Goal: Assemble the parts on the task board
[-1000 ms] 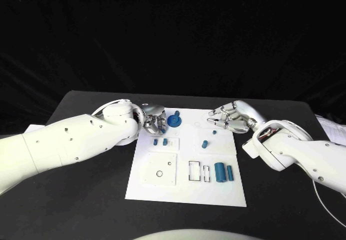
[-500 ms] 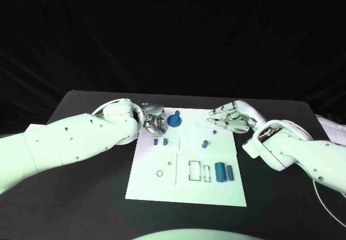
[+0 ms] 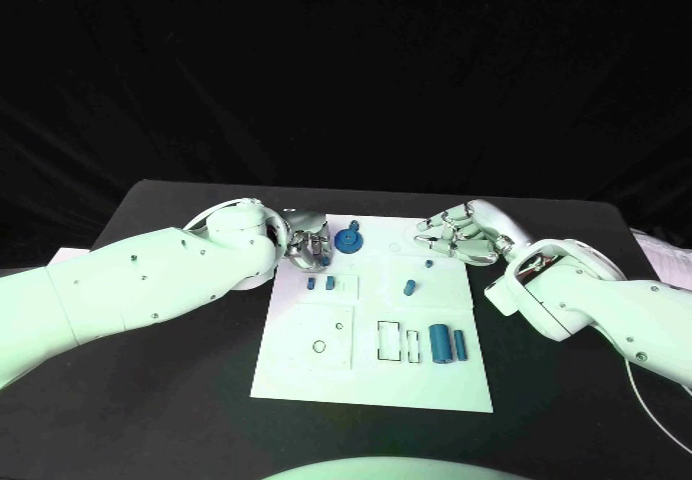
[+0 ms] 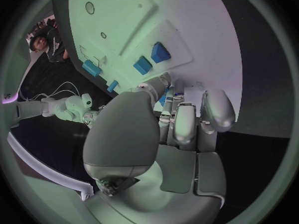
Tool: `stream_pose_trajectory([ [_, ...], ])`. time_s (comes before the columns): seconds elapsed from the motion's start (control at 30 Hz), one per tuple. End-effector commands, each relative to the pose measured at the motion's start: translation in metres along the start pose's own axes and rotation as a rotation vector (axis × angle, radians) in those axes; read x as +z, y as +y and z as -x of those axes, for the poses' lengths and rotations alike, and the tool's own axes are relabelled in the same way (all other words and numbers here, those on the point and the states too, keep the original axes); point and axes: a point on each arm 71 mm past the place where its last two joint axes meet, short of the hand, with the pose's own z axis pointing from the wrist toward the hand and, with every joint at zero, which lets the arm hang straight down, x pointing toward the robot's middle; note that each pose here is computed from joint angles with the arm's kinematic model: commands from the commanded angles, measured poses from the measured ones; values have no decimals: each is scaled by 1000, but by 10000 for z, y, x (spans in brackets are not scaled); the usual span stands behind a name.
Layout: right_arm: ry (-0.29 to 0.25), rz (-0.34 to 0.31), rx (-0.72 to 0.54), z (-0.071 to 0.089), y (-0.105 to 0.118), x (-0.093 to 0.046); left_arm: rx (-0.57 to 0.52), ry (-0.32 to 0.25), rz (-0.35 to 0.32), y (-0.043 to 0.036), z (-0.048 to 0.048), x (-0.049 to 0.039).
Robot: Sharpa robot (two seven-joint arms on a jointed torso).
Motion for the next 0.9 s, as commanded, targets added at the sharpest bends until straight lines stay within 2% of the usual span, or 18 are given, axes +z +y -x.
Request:
stream_pose_trajectory([
  [0.03, 11, 4, -2, -11, 3, -2, 9, 20, 11, 9, -11, -2],
  [0.37, 17, -25, -12, -2, -39, -3, 5, 10, 23, 51, -3, -19],
  [0.47, 35, -52, -43, 3, -90, -1, -3, -10, 30, 95, 13, -36],
  [0.57, 68, -70, -130, 12, -155, 5, -58, -66, 34, 180, 56, -78],
  [0.67, 106, -74, -243, 20, -196, 6, -215, -140, 29, 294, 110, -141],
  [0.73, 131, -75, -321, 20, -211, 5, -361, -199, 14, 370, 151, -188],
  [0.9, 176, -63, -528, -14, -200, 15, -854, -325, -59, 515, 207, -324],
])
